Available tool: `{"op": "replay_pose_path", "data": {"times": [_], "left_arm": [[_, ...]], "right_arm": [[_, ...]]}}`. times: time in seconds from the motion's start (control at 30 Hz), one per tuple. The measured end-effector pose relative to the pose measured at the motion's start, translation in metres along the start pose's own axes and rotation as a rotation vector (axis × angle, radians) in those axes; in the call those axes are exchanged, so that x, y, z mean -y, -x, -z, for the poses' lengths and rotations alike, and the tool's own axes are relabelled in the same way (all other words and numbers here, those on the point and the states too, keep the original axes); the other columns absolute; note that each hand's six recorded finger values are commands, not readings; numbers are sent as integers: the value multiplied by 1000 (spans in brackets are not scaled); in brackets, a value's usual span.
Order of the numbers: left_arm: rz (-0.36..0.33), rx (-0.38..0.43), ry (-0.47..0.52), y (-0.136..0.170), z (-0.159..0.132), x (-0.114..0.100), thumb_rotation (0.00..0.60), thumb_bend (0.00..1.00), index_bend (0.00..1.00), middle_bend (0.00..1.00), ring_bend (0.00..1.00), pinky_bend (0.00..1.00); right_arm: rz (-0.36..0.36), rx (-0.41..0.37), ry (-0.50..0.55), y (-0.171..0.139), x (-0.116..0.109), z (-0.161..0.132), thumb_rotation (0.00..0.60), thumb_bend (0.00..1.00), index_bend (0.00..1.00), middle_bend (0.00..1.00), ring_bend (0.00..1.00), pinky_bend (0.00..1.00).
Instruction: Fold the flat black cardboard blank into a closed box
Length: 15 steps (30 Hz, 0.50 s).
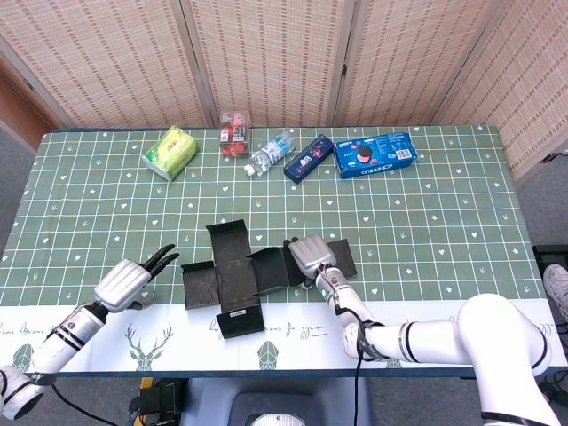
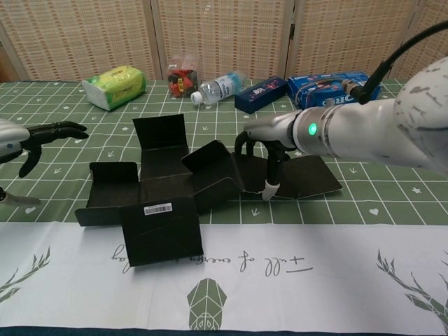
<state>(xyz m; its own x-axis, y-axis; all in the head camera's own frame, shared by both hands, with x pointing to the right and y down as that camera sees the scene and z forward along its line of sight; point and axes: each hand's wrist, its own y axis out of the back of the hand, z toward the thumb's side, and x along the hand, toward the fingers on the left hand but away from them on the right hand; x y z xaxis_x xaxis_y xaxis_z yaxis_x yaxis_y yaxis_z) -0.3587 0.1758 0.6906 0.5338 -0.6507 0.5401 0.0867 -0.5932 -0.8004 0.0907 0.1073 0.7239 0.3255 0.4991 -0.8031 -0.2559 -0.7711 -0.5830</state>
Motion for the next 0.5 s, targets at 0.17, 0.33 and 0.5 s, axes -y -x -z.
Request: {"op": "replay_pose_path", "data": {"times": [0.17, 0.33, 0.5], "left_arm": [[-27, 18, -3, -15, -9, 5, 600, 185, 0, 0, 583, 899], [-39, 40, -22, -24, -17, 7, 600, 185, 0, 0, 572, 899], [-31, 54, -76, -29, -20, 13, 600, 183, 0, 0, 553, 899]], "right_arm": [[-2, -2, 0, -1, 1, -1, 600, 305, 303, 344, 832, 1000], [-2, -5, 3, -2, 0, -2, 600, 305, 303, 344, 832, 1000], [-4, -6, 3, -2, 1, -2, 600, 305, 303, 344, 832, 1000]]}}
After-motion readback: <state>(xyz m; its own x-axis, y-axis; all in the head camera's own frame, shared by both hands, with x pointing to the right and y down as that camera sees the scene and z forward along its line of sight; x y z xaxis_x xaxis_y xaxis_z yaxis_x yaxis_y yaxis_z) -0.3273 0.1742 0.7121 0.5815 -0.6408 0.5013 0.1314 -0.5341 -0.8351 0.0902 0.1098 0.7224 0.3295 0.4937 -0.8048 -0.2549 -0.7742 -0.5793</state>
